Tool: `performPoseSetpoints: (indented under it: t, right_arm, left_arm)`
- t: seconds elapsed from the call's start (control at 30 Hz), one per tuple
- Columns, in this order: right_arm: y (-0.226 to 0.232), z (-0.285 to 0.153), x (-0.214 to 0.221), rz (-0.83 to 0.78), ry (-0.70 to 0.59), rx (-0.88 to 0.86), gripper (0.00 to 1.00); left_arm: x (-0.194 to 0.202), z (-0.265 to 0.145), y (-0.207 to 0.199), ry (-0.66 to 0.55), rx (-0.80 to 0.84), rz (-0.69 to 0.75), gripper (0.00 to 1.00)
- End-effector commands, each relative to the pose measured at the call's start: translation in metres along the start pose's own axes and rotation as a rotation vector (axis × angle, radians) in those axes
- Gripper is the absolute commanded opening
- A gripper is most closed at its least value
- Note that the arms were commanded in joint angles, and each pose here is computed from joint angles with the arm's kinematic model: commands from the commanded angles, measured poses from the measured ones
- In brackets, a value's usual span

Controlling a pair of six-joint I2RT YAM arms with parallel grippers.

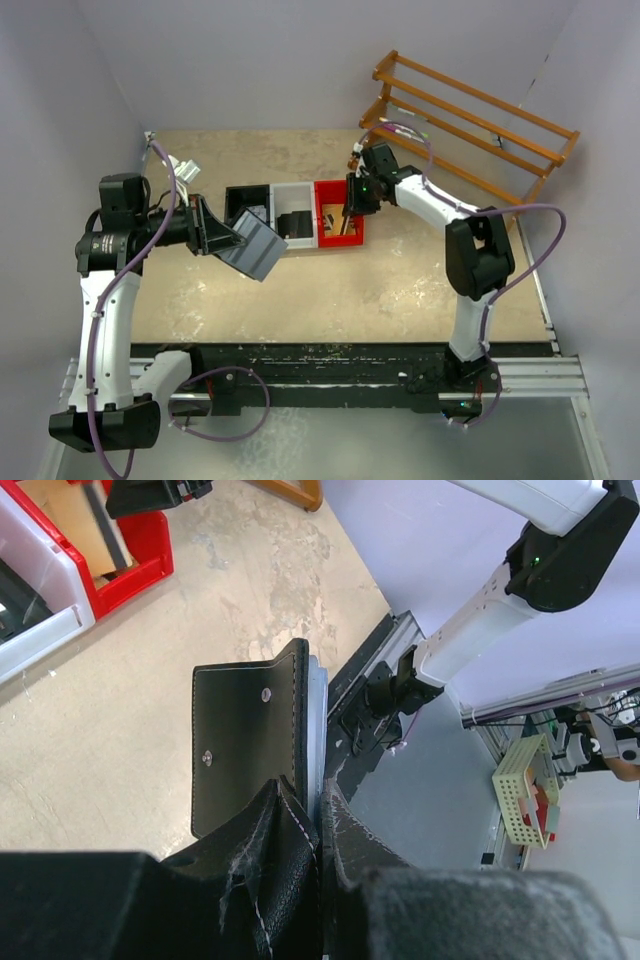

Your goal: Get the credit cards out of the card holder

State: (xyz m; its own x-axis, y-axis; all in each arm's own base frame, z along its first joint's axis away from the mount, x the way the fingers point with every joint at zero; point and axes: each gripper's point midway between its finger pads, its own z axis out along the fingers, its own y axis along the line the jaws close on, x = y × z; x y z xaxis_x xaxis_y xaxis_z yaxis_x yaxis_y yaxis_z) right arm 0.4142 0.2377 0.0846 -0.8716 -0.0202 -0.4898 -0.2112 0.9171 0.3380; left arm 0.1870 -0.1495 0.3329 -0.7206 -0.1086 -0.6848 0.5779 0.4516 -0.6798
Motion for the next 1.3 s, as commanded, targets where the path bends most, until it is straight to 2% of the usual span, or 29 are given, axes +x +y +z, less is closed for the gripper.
performPoseSetpoints:
  t: [0.0, 0.13, 0.23, 0.3, 0.43, 0.5, 0.57, 0.8, 0.93, 1.0, 1.17, 1.27]
  right_arm:
    - [0.03, -0.052, -0.038, -0.025, -0.161, -0.058, 0.44]
    - [0.06, -0.107, -0.061, -0.037, -0.286, -0.133, 0.57]
    - [0.097, -0.14, -0.058, -0.067, -0.331, -0.242, 0.66]
    - [0.139, -0.161, -0.043, -0.109, -0.341, -0.406, 0.74]
    - [0.225, -0.23, 0.005, -0.2, -0.391, -0.905, 0.95]
    - [0.243, -0.256, 0.026, -0.214, -0.407, -1.092, 0.98]
    - [0.254, -0.271, 0.041, -0.223, -0.413, -1.203, 0.99]
    - [0.273, -0.27, 0.08, -0.332, -0.36, -1.314, 1.0]
    - [0.28, -0.278, 0.098, -0.392, -0.321, -1.395, 0.92]
    - [0.282, -0.278, 0.104, -0.398, -0.286, -1.42, 0.84]
    - [0.282, -0.277, 0.113, -0.375, -0.236, -1.434, 0.45]
    - [0.282, -0.273, 0.113, -0.345, -0.231, -1.415, 0.26]
  left_arm:
    - [-0.012, -0.006, -0.025, -0.028, 0.075, 0.106, 0.06]
    - [-0.012, -0.006, -0.031, -0.027, 0.106, 0.108, 0.06]
    - [-0.014, -0.007, -0.034, -0.029, 0.123, 0.112, 0.06]
    - [-0.014, -0.008, -0.037, -0.029, 0.135, 0.114, 0.06]
    - [-0.012, -0.008, -0.042, -0.024, 0.165, 0.106, 0.06]
    - [-0.012, -0.008, -0.044, -0.019, 0.184, 0.094, 0.06]
    - [-0.011, -0.008, -0.047, -0.011, 0.207, 0.078, 0.06]
    - [-0.01, -0.011, -0.059, 0.022, 0.299, 0.008, 0.06]
    - [-0.009, -0.013, -0.064, 0.024, 0.312, 0.003, 0.06]
    - [-0.009, -0.013, -0.065, 0.025, 0.315, -0.001, 0.06]
    - [-0.013, -0.013, -0.063, 0.016, 0.297, 0.007, 0.06]
    - [-0.016, -0.012, -0.057, -0.01, 0.232, 0.063, 0.06]
